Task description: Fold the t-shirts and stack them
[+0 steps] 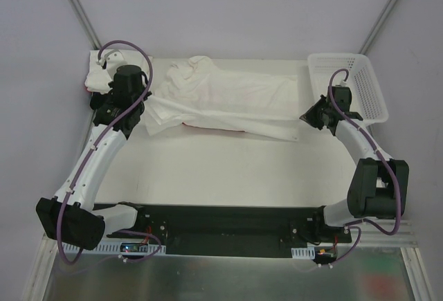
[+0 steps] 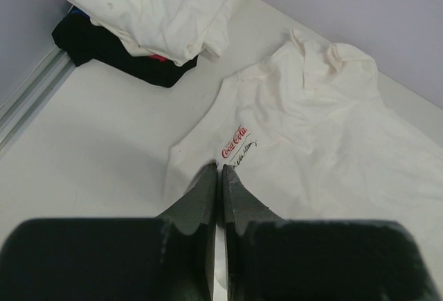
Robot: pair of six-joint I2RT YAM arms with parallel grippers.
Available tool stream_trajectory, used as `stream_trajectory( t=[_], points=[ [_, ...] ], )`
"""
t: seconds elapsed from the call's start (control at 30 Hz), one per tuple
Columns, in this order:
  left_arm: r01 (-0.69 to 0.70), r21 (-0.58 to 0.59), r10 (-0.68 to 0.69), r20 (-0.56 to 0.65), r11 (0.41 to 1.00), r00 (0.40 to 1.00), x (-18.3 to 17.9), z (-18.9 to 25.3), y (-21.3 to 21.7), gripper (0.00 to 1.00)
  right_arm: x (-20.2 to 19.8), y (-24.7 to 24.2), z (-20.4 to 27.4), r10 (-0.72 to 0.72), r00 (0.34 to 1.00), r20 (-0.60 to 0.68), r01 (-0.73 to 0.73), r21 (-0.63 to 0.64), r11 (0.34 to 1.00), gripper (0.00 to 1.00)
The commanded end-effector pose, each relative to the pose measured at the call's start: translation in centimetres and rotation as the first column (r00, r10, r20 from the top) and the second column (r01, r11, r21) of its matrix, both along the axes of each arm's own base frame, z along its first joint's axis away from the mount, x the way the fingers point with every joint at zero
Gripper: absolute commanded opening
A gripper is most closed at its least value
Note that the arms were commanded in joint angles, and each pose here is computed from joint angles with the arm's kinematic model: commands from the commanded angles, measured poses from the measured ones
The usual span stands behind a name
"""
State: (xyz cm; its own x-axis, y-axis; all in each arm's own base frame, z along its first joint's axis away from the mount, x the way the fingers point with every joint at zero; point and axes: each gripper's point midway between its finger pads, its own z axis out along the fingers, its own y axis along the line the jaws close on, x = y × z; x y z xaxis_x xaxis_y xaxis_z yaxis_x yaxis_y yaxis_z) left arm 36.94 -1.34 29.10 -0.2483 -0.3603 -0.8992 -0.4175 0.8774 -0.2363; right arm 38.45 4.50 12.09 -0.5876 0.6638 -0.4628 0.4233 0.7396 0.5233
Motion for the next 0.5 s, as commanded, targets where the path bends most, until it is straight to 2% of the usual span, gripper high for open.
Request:
stream_trajectory(
  t=[0.0,0.47],
  points=[
    [-0.026,0.021,0.025,0.028,0.999,0.999,-0.2,1.0,0.9,0.00,1.0,-0.1,2.9,-0.019,0.996,0.089,0.019,0.001,1.000,0.01],
    [-0.055,0.068,0.061,-0.098,0.996,0.993,3.4,-3.3,0.7,0.00,3.0,-0.1,1.2,-0.023,0.999,0.049,0.023,-0.001,1.000,0.01]
  ],
)
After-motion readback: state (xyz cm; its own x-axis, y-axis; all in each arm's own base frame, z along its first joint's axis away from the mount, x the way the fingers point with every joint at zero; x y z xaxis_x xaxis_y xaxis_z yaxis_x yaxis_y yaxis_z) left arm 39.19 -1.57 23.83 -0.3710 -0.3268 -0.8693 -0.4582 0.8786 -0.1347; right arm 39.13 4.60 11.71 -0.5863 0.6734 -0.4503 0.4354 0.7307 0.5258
